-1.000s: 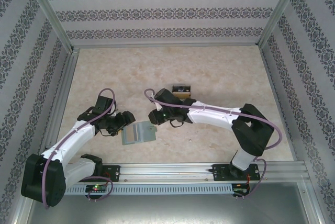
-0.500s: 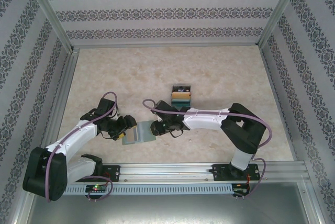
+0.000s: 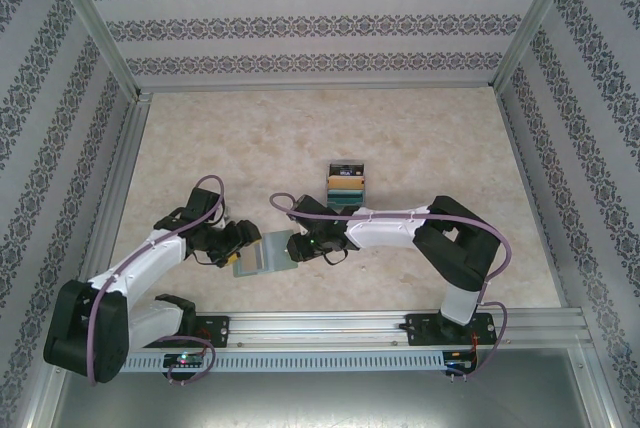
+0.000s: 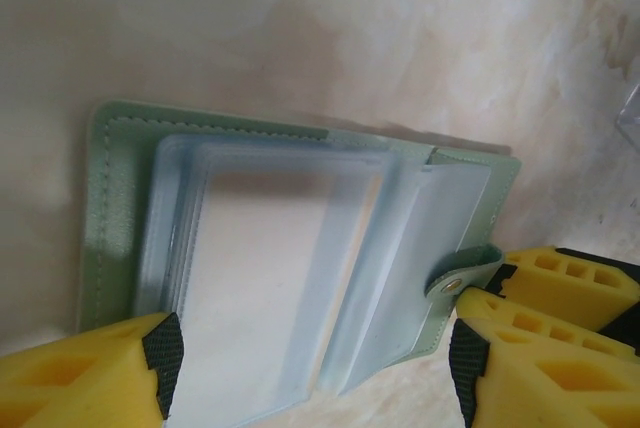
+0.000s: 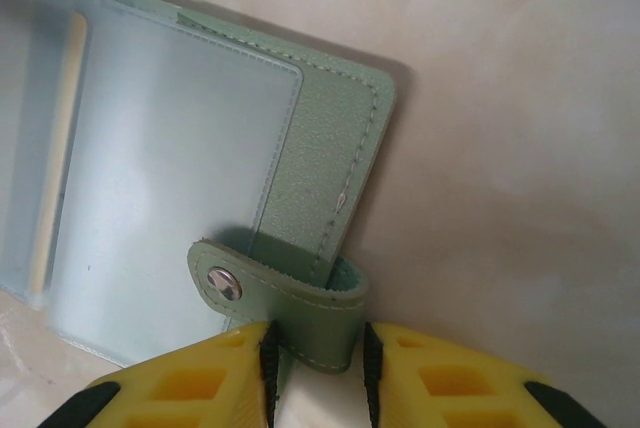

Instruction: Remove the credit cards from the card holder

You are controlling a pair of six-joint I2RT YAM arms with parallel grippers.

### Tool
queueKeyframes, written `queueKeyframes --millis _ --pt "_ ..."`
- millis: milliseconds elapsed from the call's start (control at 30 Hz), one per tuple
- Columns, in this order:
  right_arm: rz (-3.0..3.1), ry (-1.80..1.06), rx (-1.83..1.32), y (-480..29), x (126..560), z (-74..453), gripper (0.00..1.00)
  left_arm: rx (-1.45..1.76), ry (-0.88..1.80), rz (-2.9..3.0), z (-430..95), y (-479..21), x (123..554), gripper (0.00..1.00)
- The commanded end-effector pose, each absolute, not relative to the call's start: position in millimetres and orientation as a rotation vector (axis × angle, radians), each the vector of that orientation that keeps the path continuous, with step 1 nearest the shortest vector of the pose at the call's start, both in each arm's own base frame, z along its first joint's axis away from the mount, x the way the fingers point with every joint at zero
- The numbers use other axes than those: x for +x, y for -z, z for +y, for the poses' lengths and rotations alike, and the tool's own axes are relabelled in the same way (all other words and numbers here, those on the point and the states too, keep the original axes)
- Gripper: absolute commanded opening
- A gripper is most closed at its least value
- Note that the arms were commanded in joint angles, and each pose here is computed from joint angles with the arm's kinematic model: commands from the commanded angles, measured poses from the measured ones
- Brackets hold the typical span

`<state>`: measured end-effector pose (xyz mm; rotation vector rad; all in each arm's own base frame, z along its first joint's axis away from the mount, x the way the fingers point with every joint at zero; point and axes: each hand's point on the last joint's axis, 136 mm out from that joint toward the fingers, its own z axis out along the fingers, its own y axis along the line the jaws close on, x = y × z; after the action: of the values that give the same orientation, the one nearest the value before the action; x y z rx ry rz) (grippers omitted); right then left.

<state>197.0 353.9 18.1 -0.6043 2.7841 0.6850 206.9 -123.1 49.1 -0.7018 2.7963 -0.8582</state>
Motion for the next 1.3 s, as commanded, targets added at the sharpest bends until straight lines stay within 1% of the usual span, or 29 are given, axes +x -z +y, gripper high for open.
queueKeyframes --millis 0,467,700,1033,1267 --pt "2.814 -0.663 -0.615 -7.6 188.4 354.3 0.32 -0.734 0.801 2.793 -115.1 -49.2 202.5 0.73" --pt "2.819 -0.657 -0.641 -7.6 185.2 360.0 0.31 -0.728 0.851 2.821 -122.8 -37.3 201.8 0.73" --pt "2.827 -0.659 -0.644 -6.0 184.2 361.2 0.32 -0.680 0.990 2.750 -137.0 -48.9 211.2 0.73" --pt "2.830 -0.657 -0.648 -4.9 182.1 362.2 0.31 -0.608 1.079 2.700 -148.2 -62.0 215.7 0.73" --pt "2.831 -0.655 -0.649 -4.9 181.9 362.5 0.32 -0.582 1.108 2.700 -154.0 -64.3 215.8 0.77"
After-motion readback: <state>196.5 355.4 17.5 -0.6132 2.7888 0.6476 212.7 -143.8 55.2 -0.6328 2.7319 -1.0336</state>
